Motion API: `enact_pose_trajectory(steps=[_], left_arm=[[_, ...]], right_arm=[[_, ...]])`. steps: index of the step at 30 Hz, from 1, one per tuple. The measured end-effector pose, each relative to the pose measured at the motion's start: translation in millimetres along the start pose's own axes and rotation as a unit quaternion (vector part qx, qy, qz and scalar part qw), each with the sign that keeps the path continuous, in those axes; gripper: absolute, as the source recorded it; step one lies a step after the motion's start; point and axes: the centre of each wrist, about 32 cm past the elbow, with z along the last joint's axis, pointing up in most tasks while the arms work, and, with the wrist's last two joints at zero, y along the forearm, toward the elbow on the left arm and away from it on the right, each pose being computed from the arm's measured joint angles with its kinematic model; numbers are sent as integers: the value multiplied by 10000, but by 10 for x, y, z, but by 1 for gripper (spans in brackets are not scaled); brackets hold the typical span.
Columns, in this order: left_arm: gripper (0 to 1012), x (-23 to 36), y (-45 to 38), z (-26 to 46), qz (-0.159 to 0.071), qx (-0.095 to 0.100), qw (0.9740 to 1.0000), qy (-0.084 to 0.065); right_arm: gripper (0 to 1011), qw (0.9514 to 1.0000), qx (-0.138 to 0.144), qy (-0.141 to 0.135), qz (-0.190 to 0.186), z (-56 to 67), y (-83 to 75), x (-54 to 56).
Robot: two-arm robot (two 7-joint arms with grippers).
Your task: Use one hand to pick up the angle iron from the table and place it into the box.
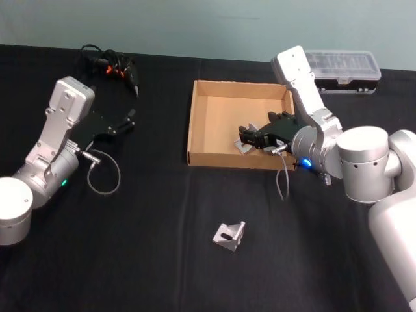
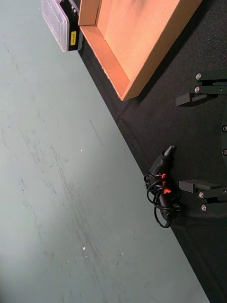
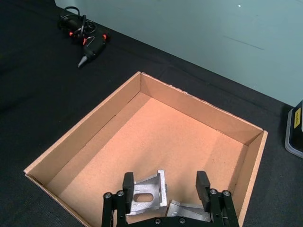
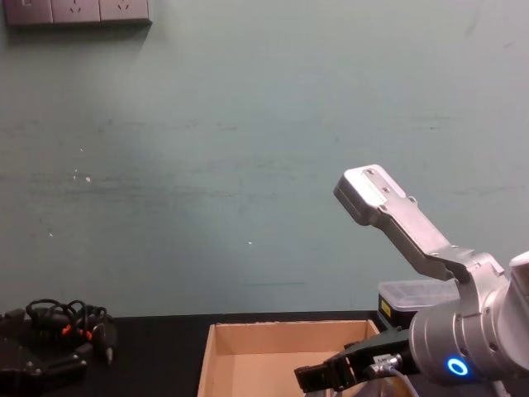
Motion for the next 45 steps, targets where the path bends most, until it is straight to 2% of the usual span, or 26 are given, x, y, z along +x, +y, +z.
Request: enact_pose_trajectory(steps=[7,15,21,30,37,45], left_arm=[[1011,0,0,0,0,0,10000,0],[1011,0,0,0,0,0,10000,0],[1011,0,0,0,0,0,10000,0],[1011,0,0,0,0,0,10000,0],[1011,0,0,0,0,0,10000,0],[1011,0,0,0,0,0,10000,0]], right_arm=[[989,10000,84,-14,-13,-3,-38,21],[1003,9995,289,-93,-25,31,-186,65],[1002,9982,554,-233,81,76,-436,129],[1003,9928,1015,-483,422,52,-962,225],[1003,9862,1177,-734,902,-40,-1320,184],[1003,9808,1109,-878,1344,-176,-1542,121]])
